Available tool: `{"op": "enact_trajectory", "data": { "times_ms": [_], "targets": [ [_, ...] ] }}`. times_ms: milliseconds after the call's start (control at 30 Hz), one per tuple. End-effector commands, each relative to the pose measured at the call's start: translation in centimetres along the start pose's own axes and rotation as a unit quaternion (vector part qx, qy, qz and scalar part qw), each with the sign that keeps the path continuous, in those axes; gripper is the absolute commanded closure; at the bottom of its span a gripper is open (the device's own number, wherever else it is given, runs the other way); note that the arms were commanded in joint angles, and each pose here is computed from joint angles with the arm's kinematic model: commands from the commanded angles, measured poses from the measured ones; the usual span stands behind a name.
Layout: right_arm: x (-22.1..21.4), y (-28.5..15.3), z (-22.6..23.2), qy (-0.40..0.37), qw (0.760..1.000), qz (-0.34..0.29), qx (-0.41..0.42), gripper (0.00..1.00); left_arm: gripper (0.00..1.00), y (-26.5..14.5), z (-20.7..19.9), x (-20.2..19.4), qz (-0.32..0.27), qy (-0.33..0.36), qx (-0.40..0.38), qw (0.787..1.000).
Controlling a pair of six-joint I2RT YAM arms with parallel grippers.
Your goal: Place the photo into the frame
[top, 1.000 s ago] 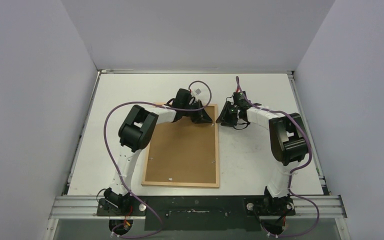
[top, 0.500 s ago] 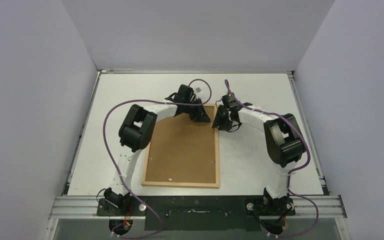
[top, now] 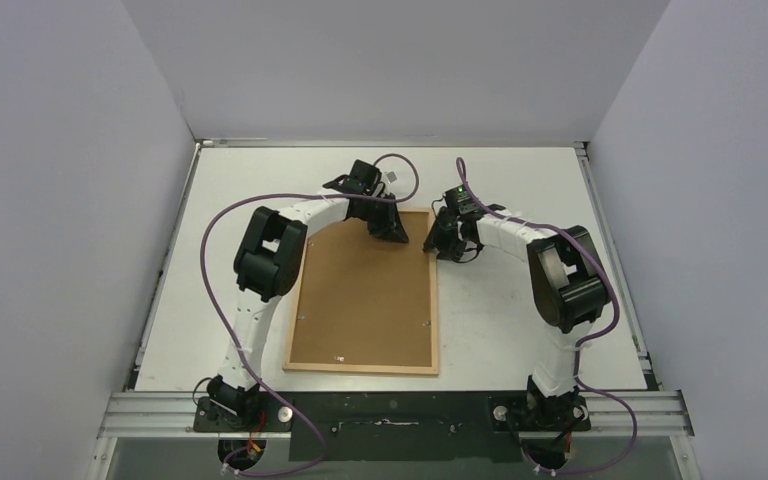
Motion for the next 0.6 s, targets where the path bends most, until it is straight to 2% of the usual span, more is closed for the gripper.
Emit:
{"op": "enact_trajectory", "data": {
  "times_ms": [0,233,567],
  "targets": [
    [1.7,0.3,2.1,0.026,0.999,-0.031,0.031,0.57,0.92,0.4,0.0,-0.7,0.023,0.028,0.001,0.999],
    [1.8,1.0,2.4,0.035,0.999,-0.029,0.029,0.58,0.93,1.7,1.4,-2.6,0.054,0.007,0.018,0.998],
    [0.7,2.2,1.5,0.004,1.0,-0.008,-0.014,0.58,0.93,2.6,1.6,-3.9,0.073,0.005,0.017,0.997]
  ]
}}
Point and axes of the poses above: each gripper's point midway between its finger pads, its own y axis out along the fingers, its own z axis along the line the jaws close on, x = y × z, the point moved 3 cm from there along -y, back along the fingers, and after that the axes turned 8 degrees about y, right-handed, at the moved point
